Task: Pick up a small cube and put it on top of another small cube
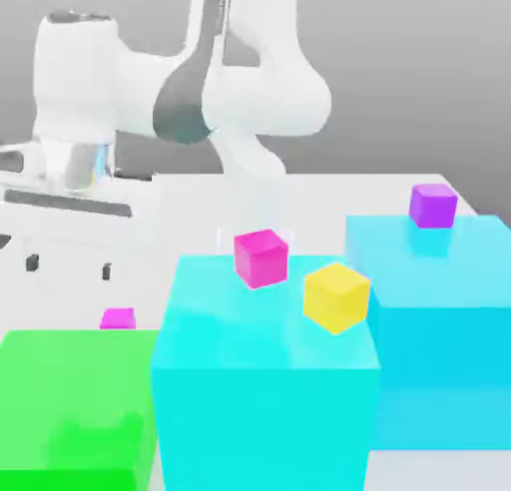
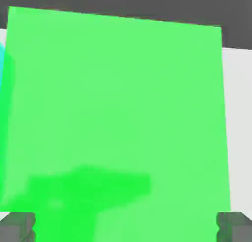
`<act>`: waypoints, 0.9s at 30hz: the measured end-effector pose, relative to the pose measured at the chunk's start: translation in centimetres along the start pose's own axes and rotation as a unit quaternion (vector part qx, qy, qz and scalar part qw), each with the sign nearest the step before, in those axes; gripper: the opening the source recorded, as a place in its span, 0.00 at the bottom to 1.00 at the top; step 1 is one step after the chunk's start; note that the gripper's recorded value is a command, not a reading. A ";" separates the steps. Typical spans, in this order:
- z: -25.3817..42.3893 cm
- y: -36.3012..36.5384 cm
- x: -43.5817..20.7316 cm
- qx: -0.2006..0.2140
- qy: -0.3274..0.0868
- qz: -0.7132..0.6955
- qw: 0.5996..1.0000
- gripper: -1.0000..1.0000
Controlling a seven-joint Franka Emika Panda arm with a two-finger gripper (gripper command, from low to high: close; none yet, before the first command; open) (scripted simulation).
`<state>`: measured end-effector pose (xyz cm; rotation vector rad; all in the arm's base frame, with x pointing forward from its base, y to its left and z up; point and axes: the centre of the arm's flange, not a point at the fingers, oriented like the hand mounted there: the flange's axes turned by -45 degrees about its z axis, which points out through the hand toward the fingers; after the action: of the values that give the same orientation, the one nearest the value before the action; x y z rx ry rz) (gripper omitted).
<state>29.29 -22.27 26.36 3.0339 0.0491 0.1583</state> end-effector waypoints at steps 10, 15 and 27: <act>8.3 -1.1 -7.9 0.049 -0.052 -0.006 0.997 0.50; 10.6 -1.1 -8.3 0.046 -0.053 -0.002 0.998 0.50; 13.0 -1.7 -9.0 0.052 -0.052 -0.003 0.997 0.00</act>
<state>21.65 -22.24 12.40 3.1402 0.0586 -0.0024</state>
